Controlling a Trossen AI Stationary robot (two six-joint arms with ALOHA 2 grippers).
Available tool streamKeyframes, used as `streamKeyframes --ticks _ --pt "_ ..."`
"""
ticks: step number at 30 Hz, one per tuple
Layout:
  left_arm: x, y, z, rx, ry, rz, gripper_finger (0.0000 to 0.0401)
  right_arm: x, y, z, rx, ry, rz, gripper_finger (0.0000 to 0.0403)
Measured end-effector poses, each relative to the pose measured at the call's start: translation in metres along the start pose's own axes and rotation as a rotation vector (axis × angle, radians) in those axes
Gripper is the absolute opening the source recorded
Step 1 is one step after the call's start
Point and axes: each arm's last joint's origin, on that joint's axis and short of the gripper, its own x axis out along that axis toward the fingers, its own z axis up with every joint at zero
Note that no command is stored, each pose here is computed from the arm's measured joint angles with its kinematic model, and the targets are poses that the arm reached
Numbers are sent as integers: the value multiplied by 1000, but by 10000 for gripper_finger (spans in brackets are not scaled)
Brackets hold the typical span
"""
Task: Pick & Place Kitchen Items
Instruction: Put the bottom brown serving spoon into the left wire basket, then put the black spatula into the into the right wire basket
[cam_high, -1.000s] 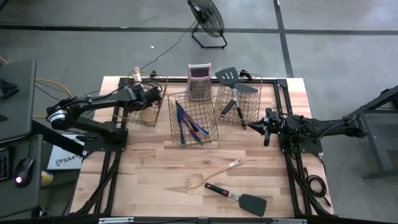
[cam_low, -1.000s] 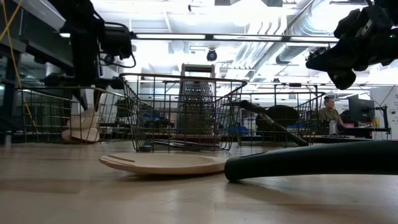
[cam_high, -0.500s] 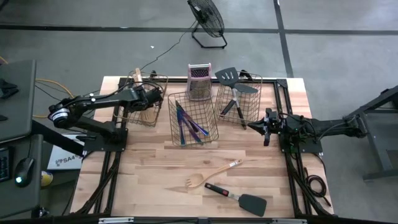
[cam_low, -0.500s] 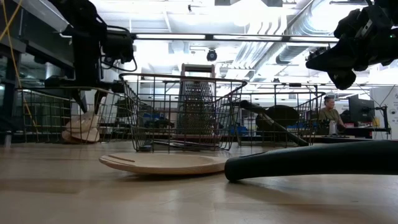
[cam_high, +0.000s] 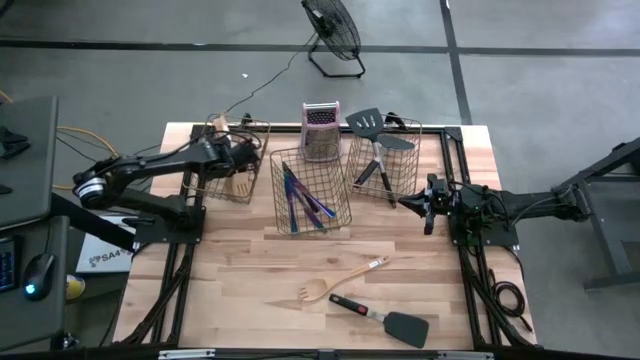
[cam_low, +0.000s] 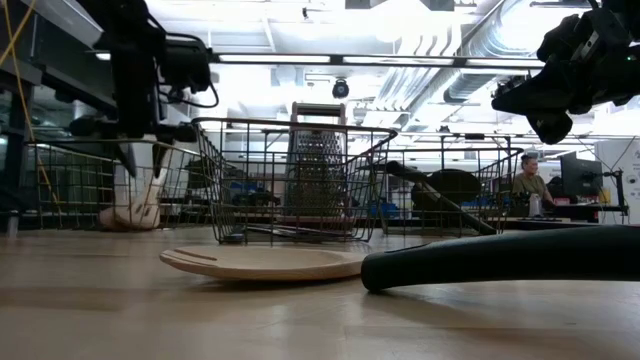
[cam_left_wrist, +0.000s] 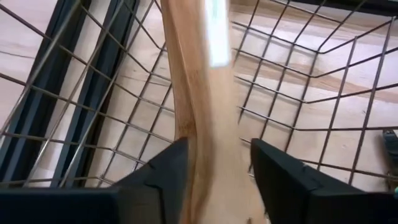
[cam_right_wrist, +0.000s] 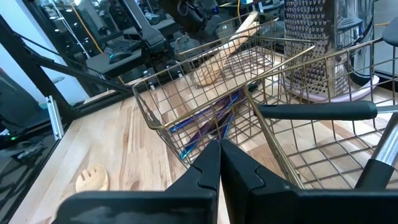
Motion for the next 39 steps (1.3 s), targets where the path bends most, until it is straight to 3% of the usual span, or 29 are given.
streamKeyframes --ticks 5,8,14,23,32,39 --pt "-5 3 2 22 0 -23 225 0 0 0 0 0 0 2" --pt "-13 6 3 81 -14 -66 241 0 0 0 0 0 0 2" --pt "-39 16 3 175 -87 -194 244 0 0 0 0 0 0 2" --pt "-76 27 -3 508 -167 -468 244 0 0 0 0 -1 0 2" --pt "-101 41 -10 757 -229 -684 244 0 0 0 0 0 0 2" --pt "-122 53 -18 922 -301 -961 244 0 0 0 0 0 0 2"
